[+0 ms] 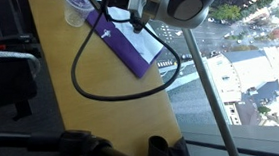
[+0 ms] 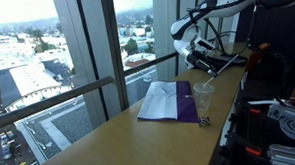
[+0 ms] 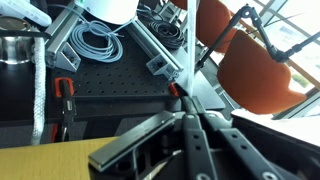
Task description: Place the straw in the cup
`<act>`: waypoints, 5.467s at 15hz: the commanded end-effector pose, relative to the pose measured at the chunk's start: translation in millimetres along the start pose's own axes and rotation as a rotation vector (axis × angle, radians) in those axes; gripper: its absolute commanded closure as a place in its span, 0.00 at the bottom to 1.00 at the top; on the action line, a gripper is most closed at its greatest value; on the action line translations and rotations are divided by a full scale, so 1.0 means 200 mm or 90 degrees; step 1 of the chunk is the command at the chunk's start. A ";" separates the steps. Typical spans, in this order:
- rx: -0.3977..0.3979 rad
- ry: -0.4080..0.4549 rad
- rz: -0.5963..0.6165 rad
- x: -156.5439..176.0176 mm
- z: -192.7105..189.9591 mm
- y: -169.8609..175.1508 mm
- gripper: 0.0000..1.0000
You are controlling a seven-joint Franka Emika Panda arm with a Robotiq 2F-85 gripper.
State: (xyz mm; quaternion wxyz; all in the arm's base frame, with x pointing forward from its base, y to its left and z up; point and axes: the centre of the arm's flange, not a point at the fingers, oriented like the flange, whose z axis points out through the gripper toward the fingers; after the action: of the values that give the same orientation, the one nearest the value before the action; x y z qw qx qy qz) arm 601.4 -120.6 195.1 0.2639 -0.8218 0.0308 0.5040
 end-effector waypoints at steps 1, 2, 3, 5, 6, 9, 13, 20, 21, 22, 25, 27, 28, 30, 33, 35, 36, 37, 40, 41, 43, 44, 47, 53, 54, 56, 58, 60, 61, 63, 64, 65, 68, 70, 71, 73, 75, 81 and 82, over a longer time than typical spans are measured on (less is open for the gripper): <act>0.017 -0.017 0.014 0.04 0.01 0.02 1.00; 0.019 -0.018 0.017 0.05 0.01 0.03 1.00; 0.021 -0.020 0.018 0.06 0.01 0.04 1.00; 0.023 -0.023 0.020 0.08 0.01 0.05 1.00; 0.024 -0.024 0.020 0.09 0.01 0.05 1.00; 0.026 -0.025 0.019 0.10 0.01 0.06 1.00; 0.024 -0.021 0.014 0.06 0.00 0.05 1.00; 0.022 -0.014 0.005 0.00 -0.05 0.03 1.00; 0.023 -0.014 0.005 0.00 -0.05 0.03 1.00; 0.025 -0.015 0.005 0.00 -0.06 0.03 1.00; 0.031 -0.016 0.002 0.01 -0.06 0.04 1.00; 0.032 -0.018 0.002 0.01 -0.05 0.03 1.00; 0.031 -0.020 -0.001 0.01 -0.03 0.02 1.00; 0.028 -0.024 -0.007 0.01 0.00 0.00 1.00; 0.024 -0.030 -0.010 0.01 0.02 -0.02 1.00; 0.021 -0.032 -0.009 0.02 0.02 -0.03 1.00; 0.020 -0.034 -0.008 0.02 0.03 -0.03 1.00; 0.018 -0.034 -0.007 0.02 0.03 -0.03 1.00; 0.015 -0.034 -0.007 0.00 0.03 -0.03 1.00; 0.015 -0.034 -0.006 0.00 0.03 -0.03 1.00; 0.015 -0.035 -0.004 0.01 0.03 -0.02 1.00; 0.015 -0.035 -0.004 0.01 0.03 -0.02 1.00; 0.014 -0.035 -0.002 0.01 0.04 0.00 1.00; 0.013 -0.028 -0.005 0.00 0.02 0.02 1.00; 0.014 -0.028 -0.004 0.00 0.02 0.02 1.00; 0.016 -0.031 -0.003 0.01 0.02 0.03 1.00; 0.016 -0.032 -0.002 0.03 0.03 0.03 1.00; 0.018 -0.035 0.000 0.04 0.04 0.04 1.00; 0.020 -0.036 0.002 0.05 0.04 0.05 1.00; 0.021 -0.037 0.005 0.07 0.05 0.06 1.00; 0.021 -0.037 0.005 0.07 0.04 0.06 1.00; 0.022 -0.036 0.006 0.07 0.04 0.07 1.00; 0.023 -0.036 0.008 0.08 0.04 0.08 1.00; 0.024 -0.036 0.010 0.09 0.04 0.09 1.00; 0.025 -0.036 0.011 0.09 0.03 0.10 1.00; 0.028 -0.036 0.012 0.11 0.03 0.11 1.00; 0.031 -0.037 0.013 0.12 0.03 0.12 1.00; 0.035 -0.030 0.010 0.12 0.00 0.12 1.00; 0.036 -0.029 0.009 0.12 0.00 0.12 1.00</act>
State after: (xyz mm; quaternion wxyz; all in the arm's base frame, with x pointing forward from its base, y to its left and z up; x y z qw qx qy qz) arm 595.4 -131.6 162.6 0.2751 -0.8032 0.0402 0.5269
